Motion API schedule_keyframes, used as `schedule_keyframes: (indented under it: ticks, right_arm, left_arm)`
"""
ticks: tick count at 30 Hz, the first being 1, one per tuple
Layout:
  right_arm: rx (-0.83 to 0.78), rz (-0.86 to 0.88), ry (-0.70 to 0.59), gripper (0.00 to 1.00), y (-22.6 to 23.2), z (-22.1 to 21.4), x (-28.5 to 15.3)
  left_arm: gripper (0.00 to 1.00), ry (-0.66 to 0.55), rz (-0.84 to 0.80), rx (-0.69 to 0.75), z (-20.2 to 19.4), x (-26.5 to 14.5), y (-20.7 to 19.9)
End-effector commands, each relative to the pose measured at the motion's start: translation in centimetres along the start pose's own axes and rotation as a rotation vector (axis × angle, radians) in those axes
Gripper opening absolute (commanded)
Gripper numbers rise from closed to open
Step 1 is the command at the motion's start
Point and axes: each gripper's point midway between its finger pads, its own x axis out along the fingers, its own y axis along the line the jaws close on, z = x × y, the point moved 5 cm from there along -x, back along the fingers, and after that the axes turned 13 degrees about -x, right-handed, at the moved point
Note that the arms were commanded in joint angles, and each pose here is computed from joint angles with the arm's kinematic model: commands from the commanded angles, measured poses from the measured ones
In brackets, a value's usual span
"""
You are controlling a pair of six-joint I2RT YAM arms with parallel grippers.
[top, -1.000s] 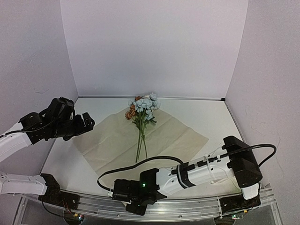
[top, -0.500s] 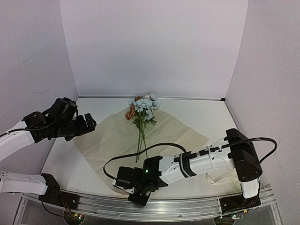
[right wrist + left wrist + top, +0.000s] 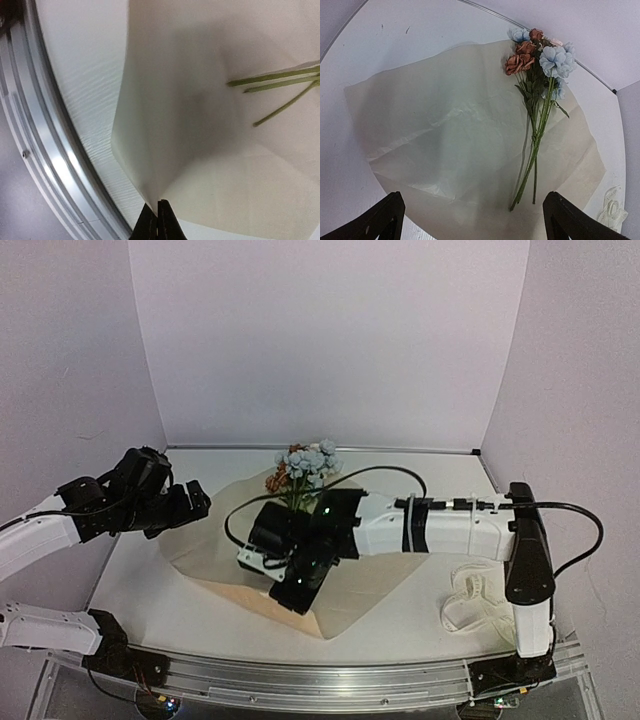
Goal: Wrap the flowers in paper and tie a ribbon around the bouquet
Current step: Pick up the bottom corner of the flattened wrapping paper from the center of the board, then fold the bottom corner of the flattened wrapping paper at the center of the board.
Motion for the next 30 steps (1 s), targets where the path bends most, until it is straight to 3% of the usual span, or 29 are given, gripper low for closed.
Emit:
schedule_keyframes:
  ticks: [1, 6, 11, 18, 25, 28, 30]
  right_arm:
    - [0.001, -0.021, 0.033, 0.00, -5.9, 0.4, -0.3]
    - [0.053, -0.079, 0.018, 0.00, -12.1, 1.1, 1.5]
    - [0.081, -0.146, 0.006, 0.00, -16.5, 1.7, 4.3]
    - [0.020, -0.337, -0.075, 0.00, -20.6, 3.3, 7.9]
    - [0.007, -0.469, -0.141, 0.00, -22.8, 4.8, 8.5]
    - [0.003, -0.521, -0.172, 0.04, -23.6, 5.5, 8.1]
    - [0.003, -0.541, -0.187, 0.14, -23.9, 5.8, 7.4]
  left_arm:
    - [0.99, 0.004, -0.040, 0.025, -0.1, 1.1, -1.2]
    - [0.98, 0.022, -0.034, 0.058, -0.8, 2.8, -1.4]
    - [0.93, 0.125, -0.056, 0.108, -3.0, 6.1, -2.0]
    - [0.83, 0.252, -0.109, 0.156, -5.5, 9.2, -3.1]
    - [0.72, 0.329, -0.049, 0.181, -8.0, 12.7, -1.8]
    - [0.67, 0.351, -0.006, 0.170, -8.8, 14.1, -1.0]
    - [0.63, 0.351, 0.029, 0.160, -9.2, 15.0, -0.5]
